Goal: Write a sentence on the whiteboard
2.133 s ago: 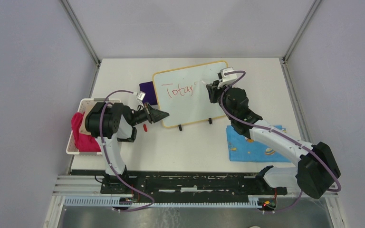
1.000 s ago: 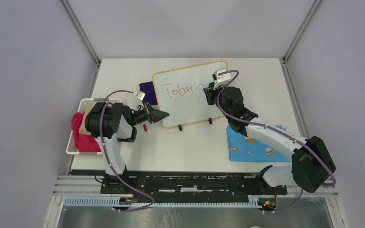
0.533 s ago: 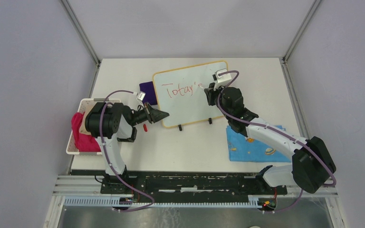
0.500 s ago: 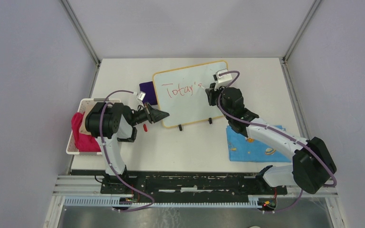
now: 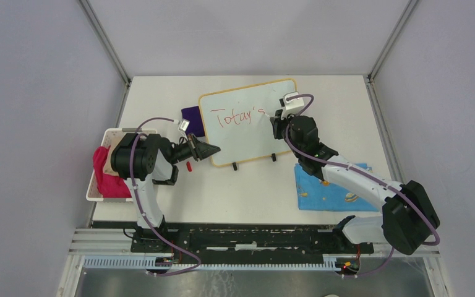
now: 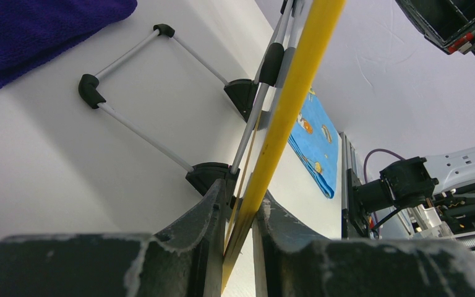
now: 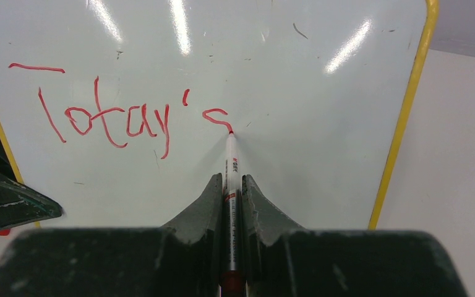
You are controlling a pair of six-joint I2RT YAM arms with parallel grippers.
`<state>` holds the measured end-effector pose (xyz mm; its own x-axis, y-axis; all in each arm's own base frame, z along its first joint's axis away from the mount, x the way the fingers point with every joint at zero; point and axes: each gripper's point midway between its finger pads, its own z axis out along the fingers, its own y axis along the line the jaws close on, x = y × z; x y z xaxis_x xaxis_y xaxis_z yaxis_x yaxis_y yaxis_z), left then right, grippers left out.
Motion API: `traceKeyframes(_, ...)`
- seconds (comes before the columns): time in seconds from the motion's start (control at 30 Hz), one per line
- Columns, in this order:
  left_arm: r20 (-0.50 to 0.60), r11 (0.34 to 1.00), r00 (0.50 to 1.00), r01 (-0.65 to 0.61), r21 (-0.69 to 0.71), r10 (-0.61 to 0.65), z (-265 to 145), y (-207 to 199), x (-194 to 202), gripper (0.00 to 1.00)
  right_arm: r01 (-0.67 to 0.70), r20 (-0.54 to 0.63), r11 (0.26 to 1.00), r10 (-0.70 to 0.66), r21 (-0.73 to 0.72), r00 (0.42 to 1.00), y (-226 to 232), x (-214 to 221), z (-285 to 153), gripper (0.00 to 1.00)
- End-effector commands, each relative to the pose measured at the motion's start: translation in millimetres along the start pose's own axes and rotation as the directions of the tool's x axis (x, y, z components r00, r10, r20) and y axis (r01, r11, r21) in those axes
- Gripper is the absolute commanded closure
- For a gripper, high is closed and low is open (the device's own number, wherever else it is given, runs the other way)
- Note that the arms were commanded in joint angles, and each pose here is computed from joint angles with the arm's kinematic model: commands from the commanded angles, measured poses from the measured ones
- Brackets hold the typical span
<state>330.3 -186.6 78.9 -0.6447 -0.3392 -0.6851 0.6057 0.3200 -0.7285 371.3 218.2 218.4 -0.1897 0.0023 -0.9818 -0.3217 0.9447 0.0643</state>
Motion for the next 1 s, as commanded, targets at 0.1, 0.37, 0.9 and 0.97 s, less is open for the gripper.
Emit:
traceKeyframes(0.1,0.080,0.998,0.995,-0.067,0.013,0.066,2.9,-3.0,-16.0,0.98,0.003,0.008,1.000,-0.003,-0.012,1.000,-2.0,-1.8,-5.5,1.00)
traceKeyframes(0.37,0.079,0.998,0.995,-0.068,0.015,0.067,3.3,-3.6,-15.7,0.98,-0.006,0.012,0.998,0.007,-0.070,1.000,13.0,-4.5,-2.9,1.00)
traceKeyframes(0.9,0.080,0.998,0.995,-0.065,0.014,0.064,3.4,-2.8,-15.9,0.98,-0.047,0.024,0.991,0.050,-0.122,0.998,31.2,-18.1,7.5,1.00)
traceKeyframes(0.97,0.080,0.998,0.995,-0.066,0.015,0.065,3.6,-3.3,-16.0,0.98,-0.050,0.030,0.991,0.054,-0.126,0.998,32.3,-20.6,7.9,1.00)
